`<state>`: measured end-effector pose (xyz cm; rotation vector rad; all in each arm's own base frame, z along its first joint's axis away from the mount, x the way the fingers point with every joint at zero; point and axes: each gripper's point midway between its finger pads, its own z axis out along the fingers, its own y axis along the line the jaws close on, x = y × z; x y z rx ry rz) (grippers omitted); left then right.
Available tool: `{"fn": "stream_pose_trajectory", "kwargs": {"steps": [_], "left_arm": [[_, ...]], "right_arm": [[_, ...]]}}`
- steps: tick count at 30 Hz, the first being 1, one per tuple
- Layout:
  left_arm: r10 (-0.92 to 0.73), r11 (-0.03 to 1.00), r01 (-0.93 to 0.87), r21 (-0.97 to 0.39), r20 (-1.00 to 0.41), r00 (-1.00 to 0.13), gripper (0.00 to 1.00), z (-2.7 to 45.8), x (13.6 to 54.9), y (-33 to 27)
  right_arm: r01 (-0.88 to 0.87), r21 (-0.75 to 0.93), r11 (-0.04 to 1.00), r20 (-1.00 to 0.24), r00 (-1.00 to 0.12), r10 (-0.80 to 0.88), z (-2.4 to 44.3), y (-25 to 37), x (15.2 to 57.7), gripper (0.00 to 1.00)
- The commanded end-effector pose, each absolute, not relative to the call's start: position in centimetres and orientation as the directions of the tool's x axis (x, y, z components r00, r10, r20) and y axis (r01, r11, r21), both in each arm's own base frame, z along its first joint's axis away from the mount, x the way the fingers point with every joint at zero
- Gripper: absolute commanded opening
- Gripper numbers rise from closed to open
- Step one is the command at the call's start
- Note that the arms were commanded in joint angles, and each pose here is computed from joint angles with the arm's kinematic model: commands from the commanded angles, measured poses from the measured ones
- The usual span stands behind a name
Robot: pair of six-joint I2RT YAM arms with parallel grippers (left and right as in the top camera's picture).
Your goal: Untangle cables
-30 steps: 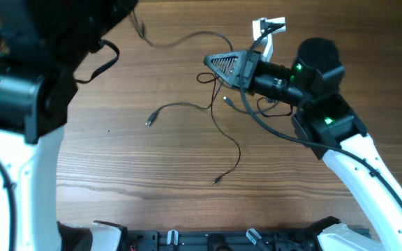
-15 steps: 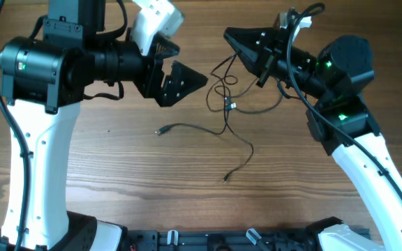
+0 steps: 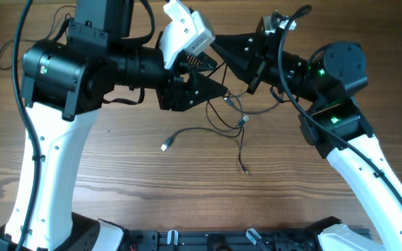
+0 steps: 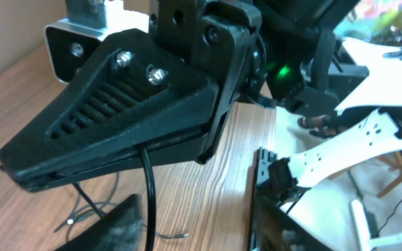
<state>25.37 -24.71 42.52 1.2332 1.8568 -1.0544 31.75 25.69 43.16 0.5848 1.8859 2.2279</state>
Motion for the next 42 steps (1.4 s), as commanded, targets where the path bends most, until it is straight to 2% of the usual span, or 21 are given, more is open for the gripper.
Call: {"fn": "stream_pose_trajectory", "kwargs": {"steps": [1,5,7,11,12,15,16,17,20,21,29,36,42], "left_arm": [[0.416,0.243,0.937,-0.253,-0.845,-0.336,0.47,42.1,25.8,-24.8],[0.42,0.248,0.935,-0.253,-0.842,-0.339,0.38,41.9,25.9,-24.7],[0.42,0.248,0.935,-0.254,-0.842,-0.34,0.3,41.9,25.9,-24.7],[0.42,0.248,0.935,-0.254,-0.842,-0.34,0.06,41.9,25.9,-24.7],[0.42,0.248,0.935,-0.254,-0.842,-0.34,0.04,41.9,25.9,-24.7],[0.42,0.248,0.935,-0.254,-0.842,-0.34,0.06,41.9,25.9,-24.7],[0.42,0.248,0.935,-0.253,-0.842,-0.34,0.37,41.9,25.9,-24.7],[0.42,0.249,0.935,-0.253,-0.842,-0.34,0.46,41.9,25.9,-24.7],[0.423,0.244,0.935,-0.257,-0.839,-0.341,0.56,41.9,25.8,-24.8],[0.424,0.241,0.936,-0.256,-0.84,-0.339,0.56,41.9,25.7,-24.9],[0.438,0.252,0.93,-0.268,-0.825,-0.357,0.36,41.3,25.8,-24.9],[0.441,0.232,0.938,-0.258,-0.832,-0.338,0.29,41.2,26.0,-25.7],[0.431,0.232,0.943,-0.239,-0.844,-0.32,0.31,41.6,26.2,-25.7]], "right_arm": [[0.143,0.971,-0.193,0.2,-0.926,0.321,43.6,26.1,30.9,0.04],[0.141,0.971,-0.191,0.198,-0.926,0.321,43.5,26.1,30.9,0.04],[0.14,0.972,-0.191,0.197,-0.926,0.321,43.5,26.1,30.9,0.05],[0.141,0.972,-0.187,0.195,-0.929,0.314,43.5,26.1,30.8,0.04],[0.141,0.972,-0.187,0.195,-0.929,0.314,43.5,26.1,30.8,0.05],[0.142,0.972,-0.185,0.194,-0.931,0.308,43.5,26.2,30.6,0.05],[0.142,0.972,-0.186,0.195,-0.931,0.308,43.5,26.2,30.6,0.04],[0.145,0.972,-0.187,0.198,-0.931,0.308,43.5,26.2,30.7,0.04],[0.152,0.97,-0.189,0.206,-0.929,0.307,43.5,26.2,30.7,0.04],[0.152,0.97,-0.19,0.206,-0.929,0.306,43.5,26.2,30.7,0.04],[0.15,0.967,-0.204,0.207,-0.932,0.296,44.0,26.2,30.5,0.05],[0.145,0.969,-0.201,0.202,-0.933,0.298,43.9,26.2,30.5,0.04],[0.147,0.969,-0.2,0.203,-0.933,0.298,43.9,26.2,30.5,0.04]]}}
